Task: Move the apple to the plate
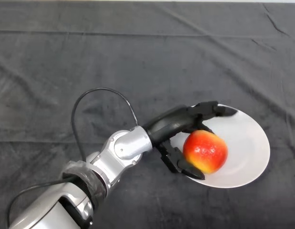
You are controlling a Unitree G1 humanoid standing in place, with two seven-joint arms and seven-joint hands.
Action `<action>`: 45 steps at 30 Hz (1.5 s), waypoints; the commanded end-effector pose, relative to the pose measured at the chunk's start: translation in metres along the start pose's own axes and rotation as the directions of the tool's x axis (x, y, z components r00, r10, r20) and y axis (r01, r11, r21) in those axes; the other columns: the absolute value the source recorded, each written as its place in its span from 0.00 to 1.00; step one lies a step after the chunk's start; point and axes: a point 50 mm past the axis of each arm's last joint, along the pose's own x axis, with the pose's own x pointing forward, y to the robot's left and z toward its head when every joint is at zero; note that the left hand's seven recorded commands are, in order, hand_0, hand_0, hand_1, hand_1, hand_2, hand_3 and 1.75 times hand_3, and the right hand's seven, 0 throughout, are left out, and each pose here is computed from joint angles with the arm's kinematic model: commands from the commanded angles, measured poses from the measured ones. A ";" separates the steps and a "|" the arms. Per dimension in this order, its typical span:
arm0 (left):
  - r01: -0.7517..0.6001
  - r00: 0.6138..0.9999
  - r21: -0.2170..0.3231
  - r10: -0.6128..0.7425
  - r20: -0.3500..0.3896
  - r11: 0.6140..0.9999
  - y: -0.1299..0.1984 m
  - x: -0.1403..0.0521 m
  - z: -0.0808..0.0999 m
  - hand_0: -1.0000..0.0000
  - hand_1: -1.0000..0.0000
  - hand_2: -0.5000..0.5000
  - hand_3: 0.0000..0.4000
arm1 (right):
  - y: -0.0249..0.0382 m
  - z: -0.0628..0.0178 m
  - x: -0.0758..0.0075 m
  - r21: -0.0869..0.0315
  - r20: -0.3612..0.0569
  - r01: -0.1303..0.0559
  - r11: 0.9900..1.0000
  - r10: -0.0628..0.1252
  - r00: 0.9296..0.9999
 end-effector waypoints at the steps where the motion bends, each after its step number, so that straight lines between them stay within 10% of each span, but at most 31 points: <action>1: 0.012 0.999 0.077 -0.015 0.045 0.997 0.013 0.008 0.018 1.00 1.00 0.50 0.00 | 0.0404 -0.0300 -0.0171 -0.037 -0.100 -0.136 0.990 0.132 0.986; 23: -0.203 0.979 0.068 0.204 -0.007 0.977 0.075 -0.037 -0.002 1.00 1.00 0.50 0.00 | 0.0405 -0.0300 -0.0171 -0.037 -0.100 -0.136 0.990 0.132 0.986; 45: -0.498 0.860 -0.003 0.494 -0.131 0.867 0.100 -0.135 -0.053 1.00 1.00 0.50 0.00 | 0.0405 -0.0300 -0.0172 -0.037 -0.100 -0.136 0.990 0.132 0.986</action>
